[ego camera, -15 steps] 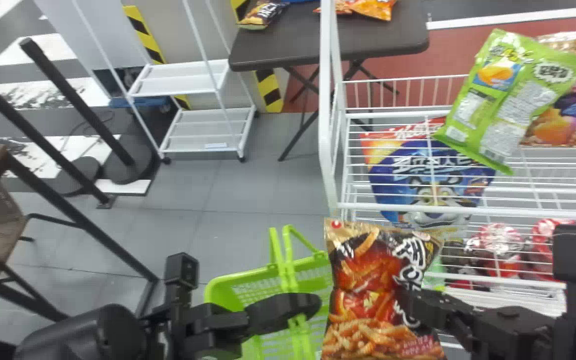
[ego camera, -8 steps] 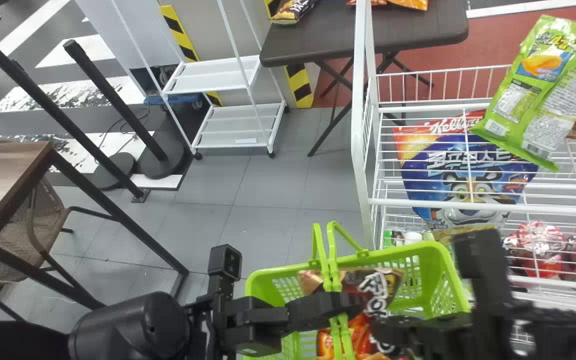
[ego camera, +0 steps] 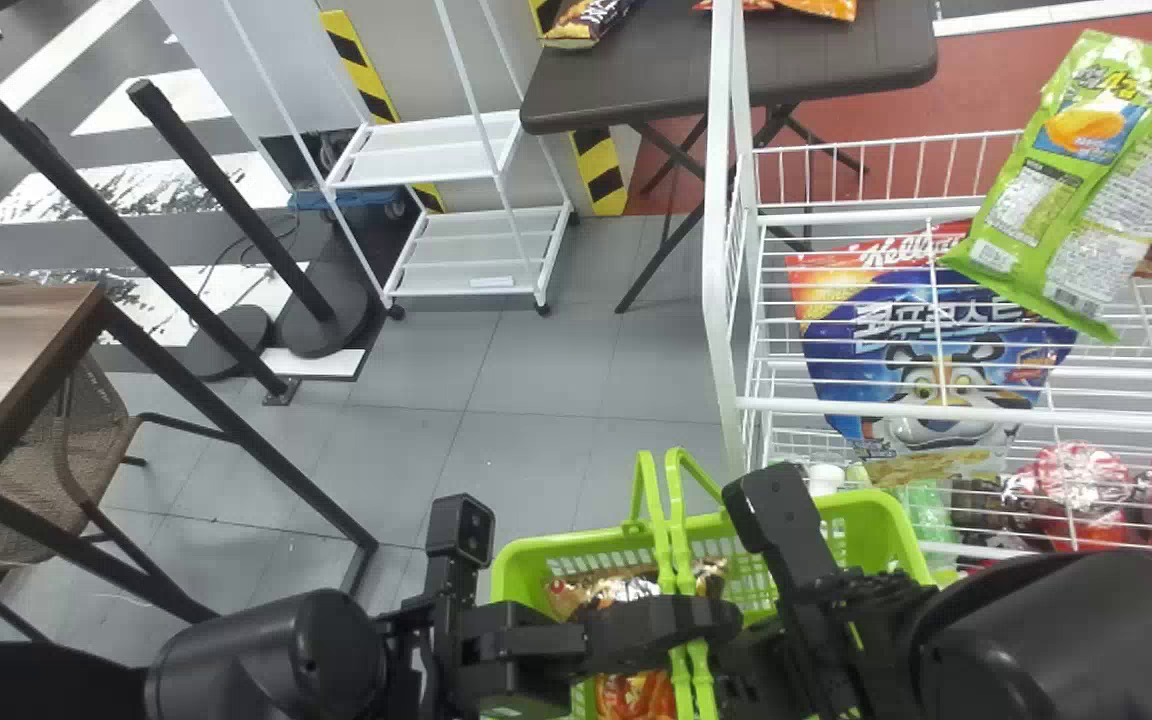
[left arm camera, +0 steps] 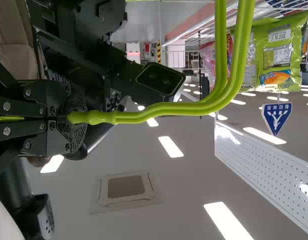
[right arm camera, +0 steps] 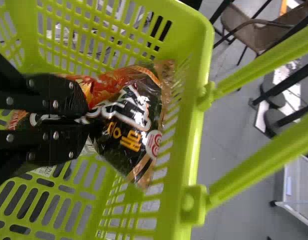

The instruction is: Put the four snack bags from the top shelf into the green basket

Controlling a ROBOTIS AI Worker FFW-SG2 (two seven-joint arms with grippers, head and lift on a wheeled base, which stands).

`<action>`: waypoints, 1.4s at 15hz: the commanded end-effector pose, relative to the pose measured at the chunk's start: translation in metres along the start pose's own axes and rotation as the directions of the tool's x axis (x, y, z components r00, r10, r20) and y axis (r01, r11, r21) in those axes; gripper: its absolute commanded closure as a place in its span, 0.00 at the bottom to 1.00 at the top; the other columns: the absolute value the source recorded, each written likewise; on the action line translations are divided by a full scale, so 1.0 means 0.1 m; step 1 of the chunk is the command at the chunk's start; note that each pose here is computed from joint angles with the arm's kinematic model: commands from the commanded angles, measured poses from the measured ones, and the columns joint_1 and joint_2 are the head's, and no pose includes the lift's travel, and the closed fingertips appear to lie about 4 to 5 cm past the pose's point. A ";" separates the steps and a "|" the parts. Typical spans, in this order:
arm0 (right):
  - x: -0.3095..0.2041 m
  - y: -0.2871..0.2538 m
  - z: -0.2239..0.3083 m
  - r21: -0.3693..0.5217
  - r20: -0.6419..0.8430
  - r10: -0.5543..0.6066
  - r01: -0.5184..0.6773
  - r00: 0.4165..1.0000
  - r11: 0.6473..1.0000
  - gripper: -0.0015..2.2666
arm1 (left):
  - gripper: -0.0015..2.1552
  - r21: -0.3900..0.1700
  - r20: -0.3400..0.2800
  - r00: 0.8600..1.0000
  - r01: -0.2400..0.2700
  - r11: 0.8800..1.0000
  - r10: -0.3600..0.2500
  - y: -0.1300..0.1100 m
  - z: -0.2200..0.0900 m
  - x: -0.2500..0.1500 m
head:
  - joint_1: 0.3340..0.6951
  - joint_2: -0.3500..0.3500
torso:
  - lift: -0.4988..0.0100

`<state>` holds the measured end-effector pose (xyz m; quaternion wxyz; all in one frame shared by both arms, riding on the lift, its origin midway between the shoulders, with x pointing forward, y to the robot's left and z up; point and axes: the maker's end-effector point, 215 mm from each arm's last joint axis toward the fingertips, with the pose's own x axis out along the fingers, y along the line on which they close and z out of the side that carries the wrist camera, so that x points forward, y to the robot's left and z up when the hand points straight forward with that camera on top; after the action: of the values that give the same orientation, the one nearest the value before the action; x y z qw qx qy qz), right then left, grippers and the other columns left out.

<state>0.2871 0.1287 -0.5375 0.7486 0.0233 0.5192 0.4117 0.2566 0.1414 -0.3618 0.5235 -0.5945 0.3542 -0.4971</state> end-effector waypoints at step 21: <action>-2.97 -3.46 2.01 0.388 0.659 -0.580 0.444 0.479 0.807 0.04 | 1.00 -0.013 0.039 0.999 -0.009 1.000 0.009 0.02 0.05 -0.20 | 1.00 0.39 | 0.98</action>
<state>0.5971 -0.2143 -0.3805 0.9739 0.0998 0.1892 0.0756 0.2571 0.1591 -0.3697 0.5305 -0.6024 0.3540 -0.4799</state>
